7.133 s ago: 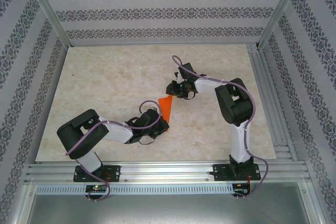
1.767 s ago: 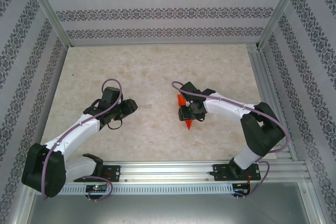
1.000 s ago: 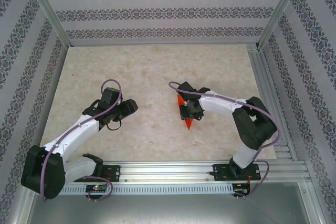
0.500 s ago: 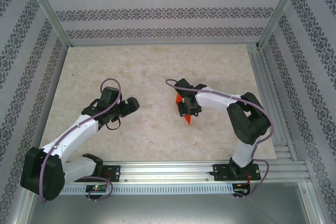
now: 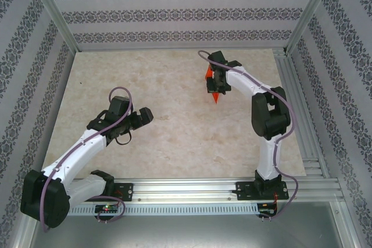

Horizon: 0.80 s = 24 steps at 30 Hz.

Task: Fold a paper plane with a square sheet of paper (fold left side to right side)
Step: Move the paper plane to the top-right of the table.

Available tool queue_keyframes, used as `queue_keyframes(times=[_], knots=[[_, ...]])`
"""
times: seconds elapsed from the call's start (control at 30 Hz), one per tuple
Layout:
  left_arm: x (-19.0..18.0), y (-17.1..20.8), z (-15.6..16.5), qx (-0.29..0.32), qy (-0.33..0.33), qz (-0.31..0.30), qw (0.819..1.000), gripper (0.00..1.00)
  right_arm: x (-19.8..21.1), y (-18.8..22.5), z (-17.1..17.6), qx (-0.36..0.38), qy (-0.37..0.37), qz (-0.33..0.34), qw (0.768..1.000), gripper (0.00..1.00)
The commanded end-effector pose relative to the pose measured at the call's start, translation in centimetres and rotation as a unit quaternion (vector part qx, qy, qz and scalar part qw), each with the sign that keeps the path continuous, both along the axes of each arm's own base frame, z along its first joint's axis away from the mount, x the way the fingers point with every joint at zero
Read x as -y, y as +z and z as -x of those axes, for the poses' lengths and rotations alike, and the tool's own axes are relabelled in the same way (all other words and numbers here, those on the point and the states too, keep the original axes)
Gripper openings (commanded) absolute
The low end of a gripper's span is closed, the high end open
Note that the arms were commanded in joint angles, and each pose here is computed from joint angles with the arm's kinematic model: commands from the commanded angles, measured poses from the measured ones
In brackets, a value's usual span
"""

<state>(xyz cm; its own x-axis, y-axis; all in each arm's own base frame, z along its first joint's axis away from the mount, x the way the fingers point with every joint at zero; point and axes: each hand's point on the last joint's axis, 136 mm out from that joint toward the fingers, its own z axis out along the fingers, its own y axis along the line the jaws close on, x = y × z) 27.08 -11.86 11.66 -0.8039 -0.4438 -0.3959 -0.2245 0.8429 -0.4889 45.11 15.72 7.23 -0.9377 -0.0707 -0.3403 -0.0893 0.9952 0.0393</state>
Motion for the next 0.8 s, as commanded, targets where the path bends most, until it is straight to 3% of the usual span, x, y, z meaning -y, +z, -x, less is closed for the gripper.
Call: queue_keyframes(times=[0.0, 0.27, 0.77], knots=[[-0.4, 1.6, -0.2, 0.019, -0.004, -0.009, 1.000, 1.00, 1.0, -1.0, -1.4, -0.020, 0.004, 0.025, 0.999, 0.08], [-0.5, 1.9, 0.1, 0.019, -0.011, -0.012, 1.000, 1.00, 1.7, -3.3, -4.6, -0.047, -0.002, 0.023, 0.999, 0.08], [-0.7, 1.7, 0.1, 0.015, -0.009, -0.019, 1.000, 1.00, 2.7, -5.0, -5.3, -0.070, -0.002, 0.033, 0.997, 0.18]])
